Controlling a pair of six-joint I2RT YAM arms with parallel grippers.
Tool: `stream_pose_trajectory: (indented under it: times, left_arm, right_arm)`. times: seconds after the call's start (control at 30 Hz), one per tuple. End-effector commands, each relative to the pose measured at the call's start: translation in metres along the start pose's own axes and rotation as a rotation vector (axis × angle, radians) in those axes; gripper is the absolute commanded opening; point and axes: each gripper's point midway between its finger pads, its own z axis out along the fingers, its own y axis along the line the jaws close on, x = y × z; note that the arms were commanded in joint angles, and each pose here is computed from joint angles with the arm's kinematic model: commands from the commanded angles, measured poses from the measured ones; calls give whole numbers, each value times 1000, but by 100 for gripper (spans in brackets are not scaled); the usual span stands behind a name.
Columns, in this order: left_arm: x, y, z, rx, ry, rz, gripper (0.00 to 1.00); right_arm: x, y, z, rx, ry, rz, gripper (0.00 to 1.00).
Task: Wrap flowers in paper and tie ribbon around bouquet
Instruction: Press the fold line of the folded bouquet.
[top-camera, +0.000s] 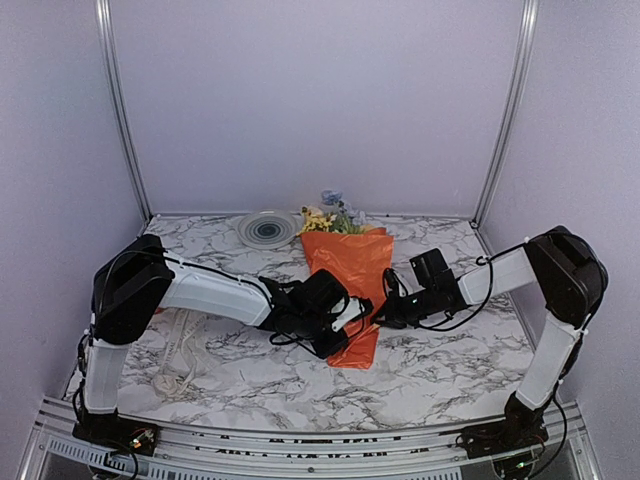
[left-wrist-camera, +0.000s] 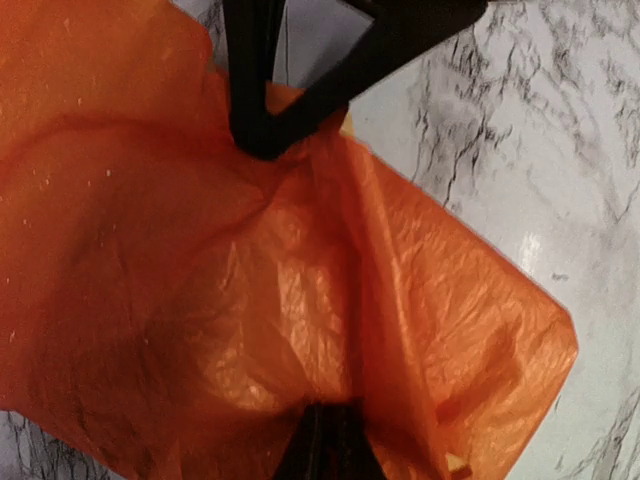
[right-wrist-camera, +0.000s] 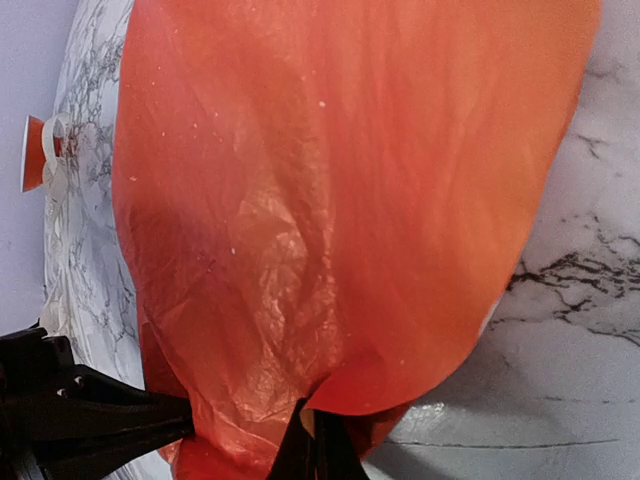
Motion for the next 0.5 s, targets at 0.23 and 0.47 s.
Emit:
stream_pose_trajectory:
  times: [0.23, 0.47]
  left_arm:
    - [63, -27, 16, 76, 185, 83, 6]
    - [63, -35, 15, 92, 193, 95, 6]
  right_arm:
    - [-59, 6, -21, 1, -74, -93, 38]
    - [-139, -2, -32, -56, -163, -150, 46]
